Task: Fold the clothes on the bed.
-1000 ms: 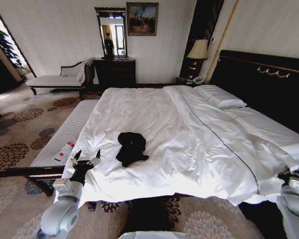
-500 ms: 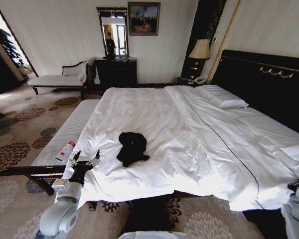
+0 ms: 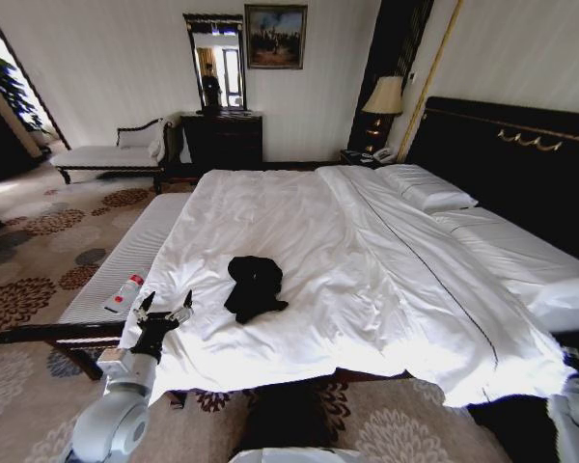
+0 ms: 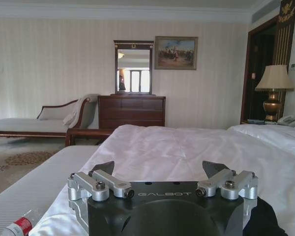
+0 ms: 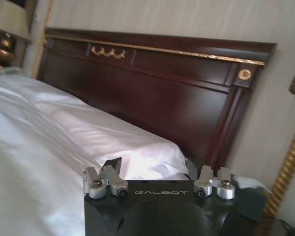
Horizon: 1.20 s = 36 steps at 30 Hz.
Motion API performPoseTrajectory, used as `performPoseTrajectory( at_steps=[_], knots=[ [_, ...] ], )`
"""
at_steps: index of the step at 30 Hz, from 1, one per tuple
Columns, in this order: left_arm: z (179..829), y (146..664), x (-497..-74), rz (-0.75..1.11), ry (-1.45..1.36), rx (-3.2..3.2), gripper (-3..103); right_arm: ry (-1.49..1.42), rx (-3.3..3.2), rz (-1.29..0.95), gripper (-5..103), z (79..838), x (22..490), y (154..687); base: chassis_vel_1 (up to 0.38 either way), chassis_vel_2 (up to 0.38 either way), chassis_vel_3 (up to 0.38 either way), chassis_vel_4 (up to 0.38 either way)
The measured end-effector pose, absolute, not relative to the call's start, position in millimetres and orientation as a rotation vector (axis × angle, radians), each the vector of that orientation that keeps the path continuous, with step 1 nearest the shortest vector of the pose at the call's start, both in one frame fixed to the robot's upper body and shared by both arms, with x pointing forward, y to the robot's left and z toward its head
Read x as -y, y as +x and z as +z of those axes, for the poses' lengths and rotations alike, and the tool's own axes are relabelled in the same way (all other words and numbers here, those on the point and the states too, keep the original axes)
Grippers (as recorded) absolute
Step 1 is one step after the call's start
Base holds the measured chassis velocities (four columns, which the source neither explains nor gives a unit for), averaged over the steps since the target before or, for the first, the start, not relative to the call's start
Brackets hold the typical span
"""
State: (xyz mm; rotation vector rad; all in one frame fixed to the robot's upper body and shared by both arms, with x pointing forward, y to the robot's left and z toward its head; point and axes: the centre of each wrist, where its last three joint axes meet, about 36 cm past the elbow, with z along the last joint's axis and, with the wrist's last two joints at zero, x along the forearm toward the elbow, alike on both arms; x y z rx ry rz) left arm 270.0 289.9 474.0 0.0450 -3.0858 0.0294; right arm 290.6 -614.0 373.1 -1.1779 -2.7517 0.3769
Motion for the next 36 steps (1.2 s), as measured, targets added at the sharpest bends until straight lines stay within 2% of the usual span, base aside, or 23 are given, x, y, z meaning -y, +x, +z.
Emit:
performPoseTrajectory(
  at_steps=[1,4,6,7,10,11,15,25,36],
  knots=[
    [474,270,-290,0.029,0.045,3.086,100,-1.178,2.752,0.377,74,373,614,291,0.000,0.000,0.000,0.000],
    [474,270,-289,0.033,0.041,3.088,100,-0.990,2.929,0.244,90,394,547,295,0.000,0.000,0.000,0.000],
    [475,270,-289,0.034,0.040,3.089,100,-0.940,2.964,0.219,90,400,530,296,0.000,0.000,0.000,0.000],
    [475,270,-288,0.036,0.041,3.090,100,-0.844,3.019,0.176,98,408,500,294,0.000,0.000,0.000,0.000],
    [474,268,-289,0.040,0.042,3.089,100,-0.635,3.091,0.081,99,416,436,280,0.000,0.000,0.000,0.000],
    [474,268,-289,0.040,0.042,3.089,100,-0.635,3.091,0.081,99,416,436,280,0.000,0.000,0.000,0.000],
    [473,261,-289,0.036,0.026,3.077,100,-0.451,3.141,0.028,100,427,368,266,0.000,0.000,0.000,0.000],
    [474,260,-284,0.045,0.015,3.082,100,-0.376,3.160,0.109,100,423,353,254,0.000,0.000,0.000,0.000],
    [470,259,-283,0.049,0.016,3.074,100,-0.309,3.193,0.074,100,409,338,247,0.055,0.048,-0.052,-0.047]
  ],
)
